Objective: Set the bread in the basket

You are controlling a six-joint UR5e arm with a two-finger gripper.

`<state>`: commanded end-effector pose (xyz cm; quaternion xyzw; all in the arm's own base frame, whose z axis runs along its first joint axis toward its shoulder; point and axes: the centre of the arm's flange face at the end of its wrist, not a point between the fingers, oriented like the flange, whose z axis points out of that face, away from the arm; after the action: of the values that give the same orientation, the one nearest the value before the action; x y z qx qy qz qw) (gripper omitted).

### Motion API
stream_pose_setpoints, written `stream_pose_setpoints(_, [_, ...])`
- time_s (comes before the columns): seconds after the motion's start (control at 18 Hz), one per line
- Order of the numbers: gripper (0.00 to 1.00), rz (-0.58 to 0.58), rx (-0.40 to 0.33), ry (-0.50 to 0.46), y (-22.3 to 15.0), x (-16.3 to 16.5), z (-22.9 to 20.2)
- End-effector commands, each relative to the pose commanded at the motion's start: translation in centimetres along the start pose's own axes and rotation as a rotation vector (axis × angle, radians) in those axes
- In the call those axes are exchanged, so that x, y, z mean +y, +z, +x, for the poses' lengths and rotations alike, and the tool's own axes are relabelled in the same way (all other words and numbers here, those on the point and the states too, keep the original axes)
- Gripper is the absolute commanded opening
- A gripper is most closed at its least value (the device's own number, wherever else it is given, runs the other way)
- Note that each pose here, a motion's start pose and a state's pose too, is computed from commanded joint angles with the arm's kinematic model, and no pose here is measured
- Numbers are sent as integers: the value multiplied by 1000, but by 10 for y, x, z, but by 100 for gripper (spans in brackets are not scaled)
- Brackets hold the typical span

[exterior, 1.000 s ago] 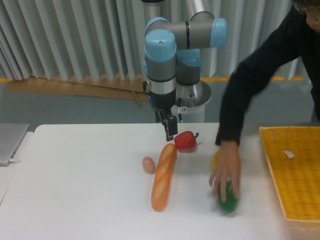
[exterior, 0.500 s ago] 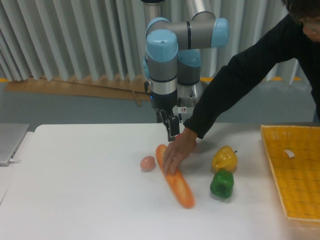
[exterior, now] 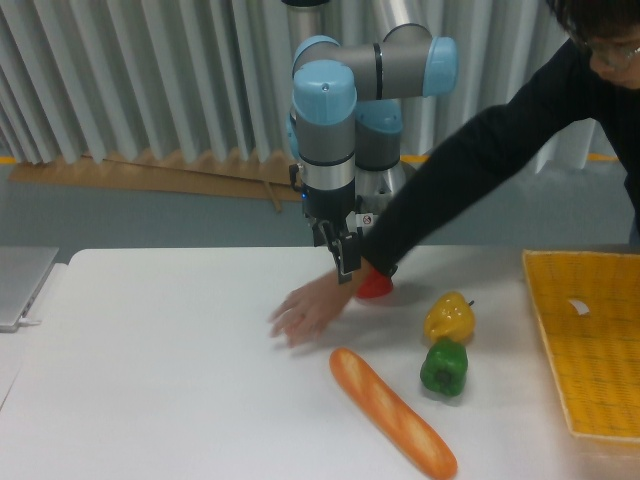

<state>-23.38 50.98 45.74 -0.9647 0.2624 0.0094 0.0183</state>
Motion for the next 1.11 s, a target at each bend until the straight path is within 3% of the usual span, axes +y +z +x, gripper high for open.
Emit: stream_pose_setpoints(1.11, [100, 0, -2, -11, -1, 6, -4])
